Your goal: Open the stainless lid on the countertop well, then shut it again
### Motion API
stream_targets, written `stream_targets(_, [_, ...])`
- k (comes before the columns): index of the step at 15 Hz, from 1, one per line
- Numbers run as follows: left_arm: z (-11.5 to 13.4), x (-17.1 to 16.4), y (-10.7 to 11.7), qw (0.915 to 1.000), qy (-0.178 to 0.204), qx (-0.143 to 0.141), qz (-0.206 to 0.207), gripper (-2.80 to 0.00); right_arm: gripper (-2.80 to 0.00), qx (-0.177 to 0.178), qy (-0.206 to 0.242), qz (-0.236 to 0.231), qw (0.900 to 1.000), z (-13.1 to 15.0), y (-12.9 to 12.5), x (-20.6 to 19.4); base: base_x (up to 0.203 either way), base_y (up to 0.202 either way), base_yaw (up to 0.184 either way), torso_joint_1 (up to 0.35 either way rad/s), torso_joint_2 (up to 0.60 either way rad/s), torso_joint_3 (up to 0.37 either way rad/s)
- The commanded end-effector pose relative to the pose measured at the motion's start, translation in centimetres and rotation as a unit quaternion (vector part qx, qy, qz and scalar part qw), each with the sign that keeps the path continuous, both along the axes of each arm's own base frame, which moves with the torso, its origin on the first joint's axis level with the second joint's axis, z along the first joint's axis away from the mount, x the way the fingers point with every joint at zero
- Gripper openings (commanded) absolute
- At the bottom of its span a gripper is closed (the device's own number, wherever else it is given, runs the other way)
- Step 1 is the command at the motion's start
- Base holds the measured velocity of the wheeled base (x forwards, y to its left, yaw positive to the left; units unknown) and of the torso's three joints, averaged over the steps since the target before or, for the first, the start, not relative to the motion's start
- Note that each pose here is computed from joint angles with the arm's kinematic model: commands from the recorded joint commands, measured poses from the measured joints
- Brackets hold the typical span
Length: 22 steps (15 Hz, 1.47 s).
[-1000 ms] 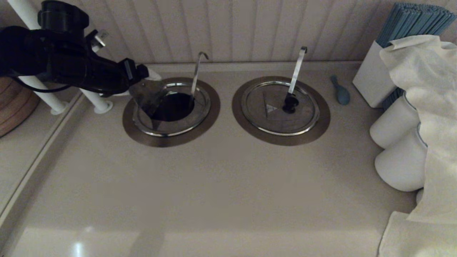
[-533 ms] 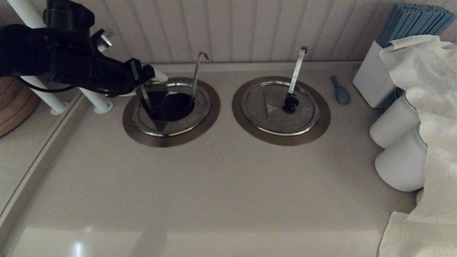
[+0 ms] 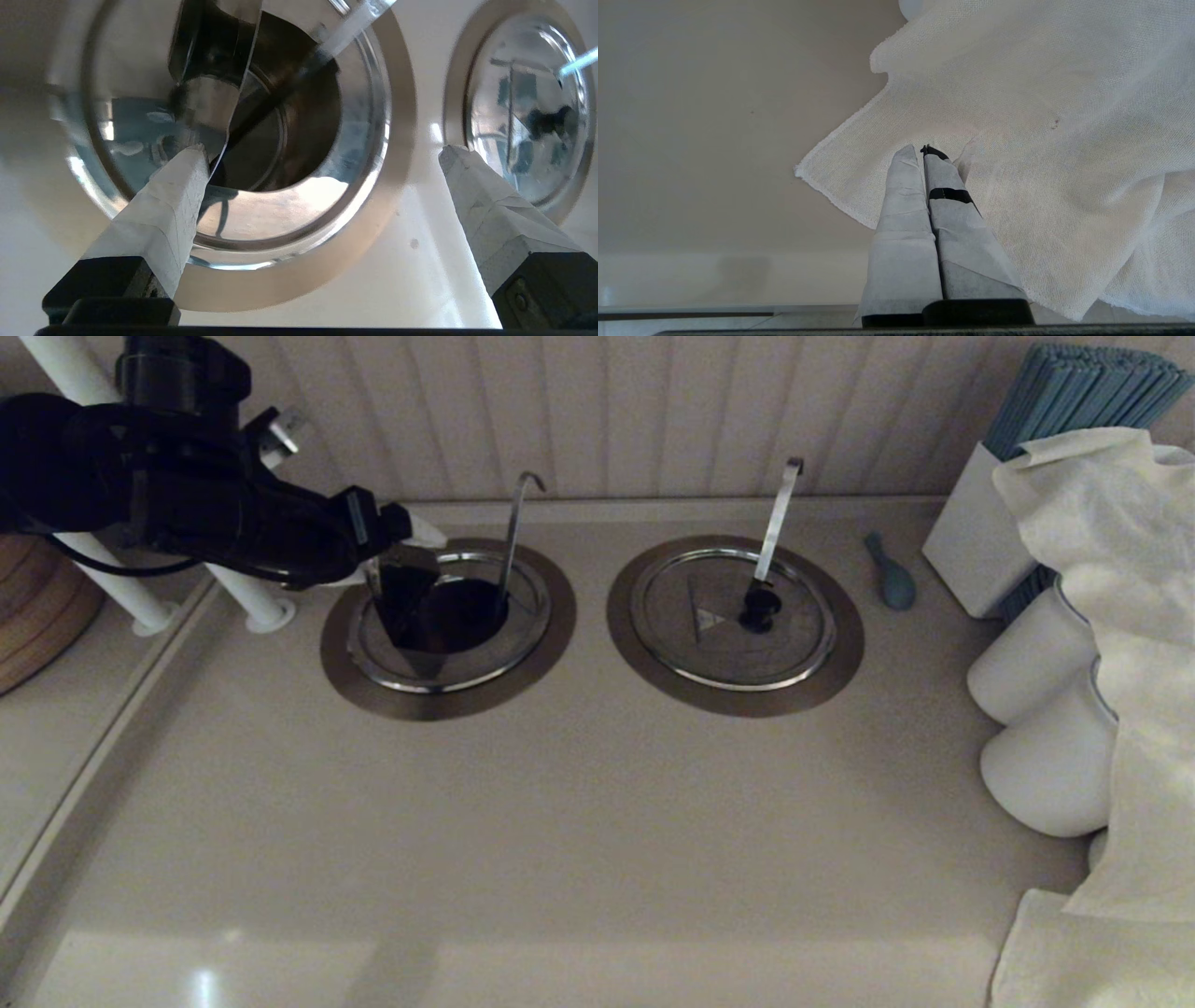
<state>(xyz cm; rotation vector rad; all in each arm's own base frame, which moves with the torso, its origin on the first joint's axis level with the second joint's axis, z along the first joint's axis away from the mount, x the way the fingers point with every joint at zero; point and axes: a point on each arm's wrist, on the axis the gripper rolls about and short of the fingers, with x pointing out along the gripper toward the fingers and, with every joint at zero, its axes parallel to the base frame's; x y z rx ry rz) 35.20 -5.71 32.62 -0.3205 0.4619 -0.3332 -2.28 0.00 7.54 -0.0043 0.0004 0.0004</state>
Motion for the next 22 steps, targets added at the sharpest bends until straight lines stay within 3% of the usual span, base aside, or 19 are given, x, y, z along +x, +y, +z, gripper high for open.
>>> stream_targets(1, [-0.1,-0.1,-0.4,1.0,0.004,0.0,-0.007,0.0,-2.8,0.0,0.0,0.0,1.0,0.0,0.0,0.0,0.0,0.0,0.0,0.0,0.0,0.0])
stream_targets(10, [0.1,-0.8,-1.5,0.9998,0.003,-0.001,-0.022,0.0,-2.8,0.0,0.0,0.0,1.0,0.0,0.0,0.0,0.0,0.0,0.0,0.0,0.0,0.0])
stream_targets(13, [-0.6,-1.0,-3.7,0.9987,0.005,0.001,-0.05,0.0,-2.8,0.0,0.001,0.001,1.0,0.0,0.0,0.0,0.0,0.0,0.0,0.0,0.0,0.0])
stream_targets(15, [-1.1,-0.4,-5.0,0.998,-0.03,0.001,-0.056,0.0,-2.8,0.0,0.0,0.0,1.0,0.0,0.0,0.0,0.0,0.0,0.0,0.0,0.0,0.0])
stream_targets(18, [-0.9,-1.1,-6.2,0.9972,-0.03,0.017,-0.066,0.0,-2.8,0.0,0.001,0.0,1.0,0.0,0.0,0.0,0.0,0.0,0.0,0.0,0.0,0.0])
stream_targets(20, [-0.3,-1.6,-5.8,0.9969,-0.035,0.03,-0.063,0.0,-2.8,0.0,0.0,0.001,1.0,0.0,0.0,0.0,0.0,0.0,0.0,0.0,0.0,0.0])
stream_targets(22, [0.8,-2.4,-3.5,0.997,-0.05,0.048,-0.034,0.0,-2.8,0.0,0.0,0.0,1.0,0.0,0.0,0.0,0.0,0.0,0.0,0.0,0.0,0.0])
